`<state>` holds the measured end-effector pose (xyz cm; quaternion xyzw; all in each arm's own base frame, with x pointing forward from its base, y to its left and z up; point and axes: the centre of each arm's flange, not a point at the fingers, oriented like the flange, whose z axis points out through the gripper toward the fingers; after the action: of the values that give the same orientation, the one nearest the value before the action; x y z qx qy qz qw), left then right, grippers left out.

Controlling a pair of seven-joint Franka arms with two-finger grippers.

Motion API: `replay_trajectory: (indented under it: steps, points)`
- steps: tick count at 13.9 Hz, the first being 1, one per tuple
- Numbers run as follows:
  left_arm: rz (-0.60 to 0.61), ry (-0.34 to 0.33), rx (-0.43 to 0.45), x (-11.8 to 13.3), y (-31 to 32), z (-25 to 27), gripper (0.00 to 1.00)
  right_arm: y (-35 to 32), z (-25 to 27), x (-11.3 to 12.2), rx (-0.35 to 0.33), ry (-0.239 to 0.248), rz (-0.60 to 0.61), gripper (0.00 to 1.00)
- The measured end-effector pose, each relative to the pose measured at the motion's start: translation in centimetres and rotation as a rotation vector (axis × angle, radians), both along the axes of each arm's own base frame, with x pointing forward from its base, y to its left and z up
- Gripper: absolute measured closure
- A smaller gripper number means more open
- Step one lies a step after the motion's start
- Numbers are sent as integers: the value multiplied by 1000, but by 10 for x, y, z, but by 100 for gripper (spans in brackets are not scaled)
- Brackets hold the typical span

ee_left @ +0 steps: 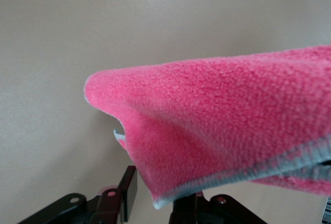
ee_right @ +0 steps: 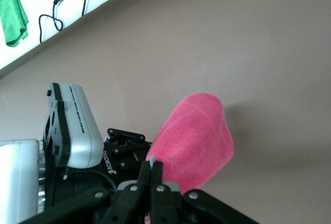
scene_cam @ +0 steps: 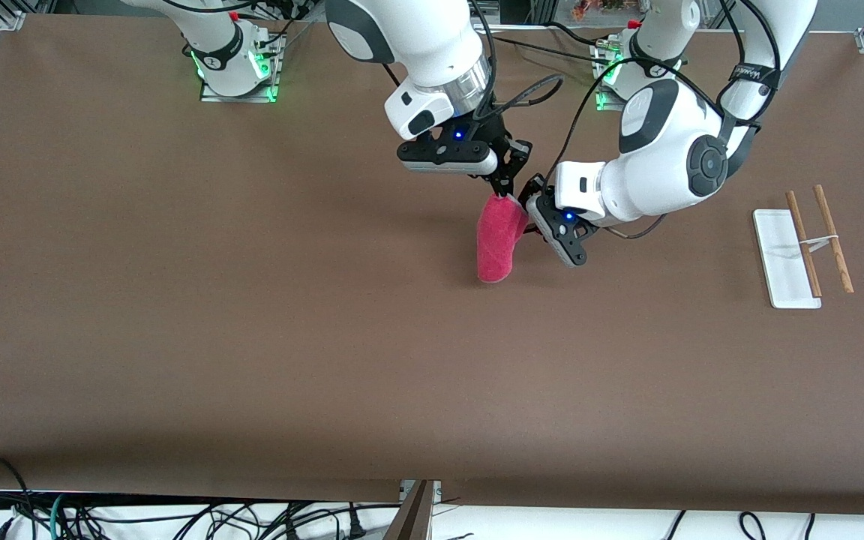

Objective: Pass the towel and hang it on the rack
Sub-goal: 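Grasp the towel with the left gripper beside the right gripper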

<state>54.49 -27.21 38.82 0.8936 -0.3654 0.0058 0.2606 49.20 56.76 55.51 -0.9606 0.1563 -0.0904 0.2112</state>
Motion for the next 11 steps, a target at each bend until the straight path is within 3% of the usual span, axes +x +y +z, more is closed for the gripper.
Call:
replay_trajectory:
  steps: [4,7,11]
  points:
    - [1,-1,-1,0,0,1,72,0,0,0,0,0,0,98]
    - [1,-2,-1,1,0,1,98,0,0,0,1,0,0,98]
    - [-15,17,-1,2,2,11,98,0,0,0,3,-2,-1,98]
